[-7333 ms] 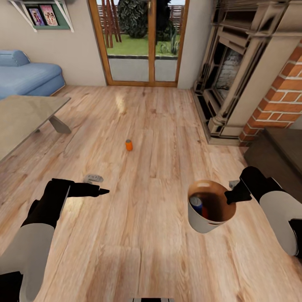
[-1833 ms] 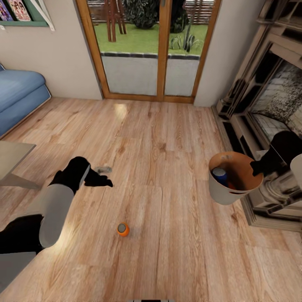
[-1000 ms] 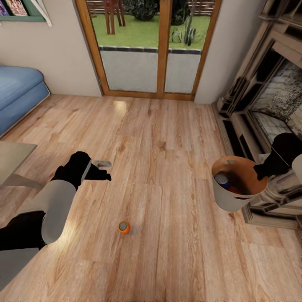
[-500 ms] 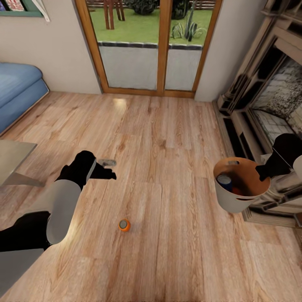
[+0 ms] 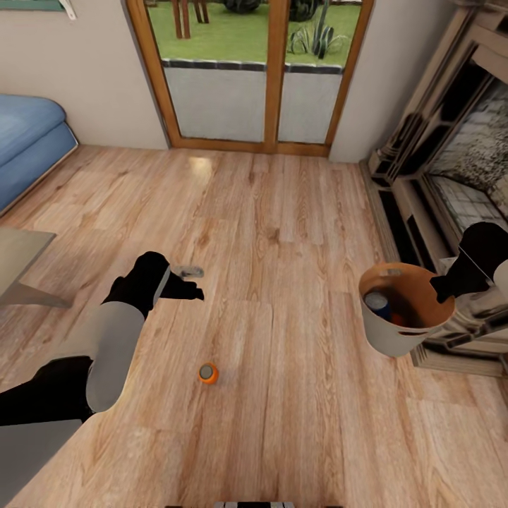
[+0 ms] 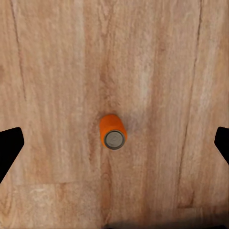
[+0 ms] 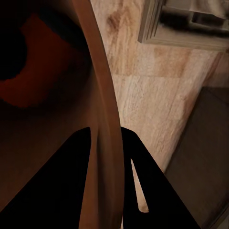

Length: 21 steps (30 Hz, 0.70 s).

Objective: Put the three can of soda from the living room inside the tash can in the kitchen.

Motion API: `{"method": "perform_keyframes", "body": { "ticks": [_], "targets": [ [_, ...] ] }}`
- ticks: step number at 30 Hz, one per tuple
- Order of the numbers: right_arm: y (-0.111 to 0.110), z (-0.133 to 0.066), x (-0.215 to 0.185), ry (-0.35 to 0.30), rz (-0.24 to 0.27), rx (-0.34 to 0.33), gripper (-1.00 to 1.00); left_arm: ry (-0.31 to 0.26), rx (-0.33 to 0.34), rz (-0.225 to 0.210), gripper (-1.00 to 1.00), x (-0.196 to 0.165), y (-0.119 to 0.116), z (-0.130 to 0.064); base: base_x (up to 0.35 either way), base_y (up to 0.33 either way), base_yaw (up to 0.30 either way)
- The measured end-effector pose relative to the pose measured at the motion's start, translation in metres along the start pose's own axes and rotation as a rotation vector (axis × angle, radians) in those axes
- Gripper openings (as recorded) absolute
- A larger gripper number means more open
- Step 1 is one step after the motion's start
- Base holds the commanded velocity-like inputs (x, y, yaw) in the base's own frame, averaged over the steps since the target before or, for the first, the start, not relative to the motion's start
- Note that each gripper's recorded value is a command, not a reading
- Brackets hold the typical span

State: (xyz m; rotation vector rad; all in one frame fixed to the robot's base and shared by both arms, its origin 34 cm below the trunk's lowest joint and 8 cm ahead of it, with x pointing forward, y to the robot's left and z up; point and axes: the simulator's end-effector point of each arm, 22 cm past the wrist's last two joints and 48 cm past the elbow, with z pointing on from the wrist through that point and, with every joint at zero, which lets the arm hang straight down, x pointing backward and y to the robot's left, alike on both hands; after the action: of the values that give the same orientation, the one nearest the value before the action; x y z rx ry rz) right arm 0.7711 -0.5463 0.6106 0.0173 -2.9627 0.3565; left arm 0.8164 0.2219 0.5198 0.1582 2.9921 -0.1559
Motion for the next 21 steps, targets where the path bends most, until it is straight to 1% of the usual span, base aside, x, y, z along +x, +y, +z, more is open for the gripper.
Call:
{"method": "perform_keyframes", "body": {
  "ticks": [3, 5, 10, 13, 15, 18, 21],
  "targets": [
    [0.001, 0.001, -0.006, -0.010, 0.005, -0.005, -1.00, 0.004, 0.000, 0.000, 1.00, 0.003, 0.000, 0.009, 0.000, 0.000, 0.000],
    [0.003, 0.005, -0.007, -0.008, 0.008, -0.008, -1.00, 0.007, -0.001, 0.000, 1.00, 0.005, 0.001, 0.014, 0.000, 0.000, 0.000],
    [-0.002, 0.017, -0.006, 0.007, -0.007, 0.022, -1.00, 0.014, -0.001, 0.000, 1.00, 0.010, 0.001, 0.029, 0.000, 0.000, 0.000],
    [0.000, 0.025, -0.007, 0.011, -0.010, 0.025, -1.00, 0.019, 0.003, 0.001, 1.00, 0.013, 0.000, 0.038, 0.000, 0.000, 0.000],
    [0.000, 0.024, -0.013, -0.003, -0.007, 0.023, -1.00, 0.021, 0.005, 0.001, 1.00, 0.015, -0.001, 0.043, 0.000, 0.000, 0.000],
    [0.004, 0.028, -0.017, -0.009, 0.003, 0.010, -1.00, 0.026, 0.006, 0.001, 1.00, 0.018, -0.001, 0.052, 0.000, 0.000, 0.000],
    [0.004, 0.032, -0.021, -0.015, 0.003, 0.012, -1.00, 0.030, 0.007, 0.001, 1.00, 0.021, -0.001, 0.061, 0.000, 0.000, 0.000]
  ]
}}
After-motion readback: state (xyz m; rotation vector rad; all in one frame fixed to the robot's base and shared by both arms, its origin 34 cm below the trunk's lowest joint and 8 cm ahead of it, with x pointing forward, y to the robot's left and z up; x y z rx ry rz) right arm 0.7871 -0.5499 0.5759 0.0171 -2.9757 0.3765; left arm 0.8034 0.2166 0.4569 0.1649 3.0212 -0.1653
